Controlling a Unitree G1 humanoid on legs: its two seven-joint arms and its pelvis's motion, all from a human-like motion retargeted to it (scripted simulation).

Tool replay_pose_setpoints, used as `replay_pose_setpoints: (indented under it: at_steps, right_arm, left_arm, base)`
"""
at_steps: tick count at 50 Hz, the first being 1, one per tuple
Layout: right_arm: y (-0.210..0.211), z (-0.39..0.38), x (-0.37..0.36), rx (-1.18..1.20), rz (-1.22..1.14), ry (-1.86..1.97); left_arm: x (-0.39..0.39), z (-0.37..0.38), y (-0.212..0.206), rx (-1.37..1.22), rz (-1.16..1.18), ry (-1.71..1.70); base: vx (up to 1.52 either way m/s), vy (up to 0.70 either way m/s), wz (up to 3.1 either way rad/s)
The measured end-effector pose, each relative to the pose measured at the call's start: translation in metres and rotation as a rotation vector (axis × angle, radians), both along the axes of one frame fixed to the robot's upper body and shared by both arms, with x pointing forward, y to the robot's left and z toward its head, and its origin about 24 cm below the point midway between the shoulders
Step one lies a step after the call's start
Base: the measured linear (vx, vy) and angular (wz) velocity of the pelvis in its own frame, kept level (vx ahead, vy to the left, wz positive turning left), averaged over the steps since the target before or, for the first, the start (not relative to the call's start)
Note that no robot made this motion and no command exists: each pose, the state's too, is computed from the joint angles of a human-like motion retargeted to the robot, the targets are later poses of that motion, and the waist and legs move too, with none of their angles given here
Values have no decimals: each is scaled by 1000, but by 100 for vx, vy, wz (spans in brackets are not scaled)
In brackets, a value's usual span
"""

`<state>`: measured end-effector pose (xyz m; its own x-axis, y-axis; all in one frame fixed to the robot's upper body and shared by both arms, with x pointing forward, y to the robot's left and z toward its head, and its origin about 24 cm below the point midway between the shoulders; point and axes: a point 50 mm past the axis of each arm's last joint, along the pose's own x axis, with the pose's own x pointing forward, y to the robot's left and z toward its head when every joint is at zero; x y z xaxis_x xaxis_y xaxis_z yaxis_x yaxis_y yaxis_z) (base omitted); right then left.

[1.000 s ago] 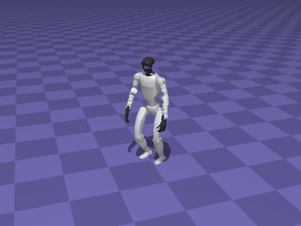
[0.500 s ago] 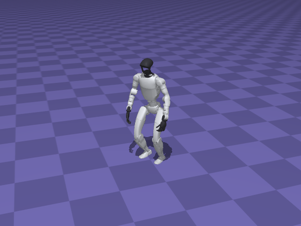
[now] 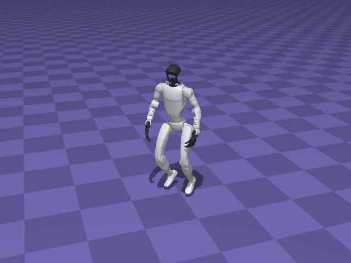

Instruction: Sport exercise

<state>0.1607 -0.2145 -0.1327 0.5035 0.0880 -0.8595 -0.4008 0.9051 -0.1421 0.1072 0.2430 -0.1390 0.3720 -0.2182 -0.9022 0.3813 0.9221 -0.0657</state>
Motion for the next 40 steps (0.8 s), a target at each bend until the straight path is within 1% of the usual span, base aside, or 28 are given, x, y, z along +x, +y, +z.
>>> replay_pose_setpoints:
  at_steps: [5, 7, 10, 13, 18, 22, 26, 29, 33, 35, 40]
  right_arm:
    - [-13, 0, -7, 26, -43, 30]
    - [-10, -2, -10, 33, -44, 39]
    - [-6, 0, 2, -20, 22, 12]
    - [4, 7, 28, -88, 101, -32]
    - [6, -3, 9, -62, 120, 71]
    - [-1, -5, 1, -65, 155, 113]
    - [-7, -3, 3, -77, 140, 94]
    - [-2, -3, 5, -94, 159, 66]
    - [8, 13, 41, -206, 226, -102]
    - [14, 20, 56, -216, 189, -164]
    - [10, 1, 20, -88, 68, -13]
  left_arm:
    - [-3, 4, 5, -9, -6, -2]
    - [-11, 2, 6, 9, -24, 15]
    - [-11, 5, 23, 134, -113, 24]
    - [14, 10, 37, 282, -170, -7]
    - [34, 13, 23, 193, -108, -69]
    - [54, 20, 19, 176, -129, -118]
    - [65, 24, 15, 208, -169, -154]
    - [55, 17, 14, 252, -223, -122]
    - [43, 11, 26, 408, -303, -72]
    - [38, 8, 26, 422, -257, -64]
    - [0, -5, 18, 242, -72, 41]
  base:
    - [10, -1, 0]
    - [-4, 0, 0]
    - [-3, -3, -17]
    - [2, -5, -25]
    - [6, -11, 46]
    - [-1, -12, 36]
    - [-1, -5, 3]
    - [-11, 1, -8]
    - [-2, -2, -34]
    - [5, -1, -48]
    - [12, -3, -14]
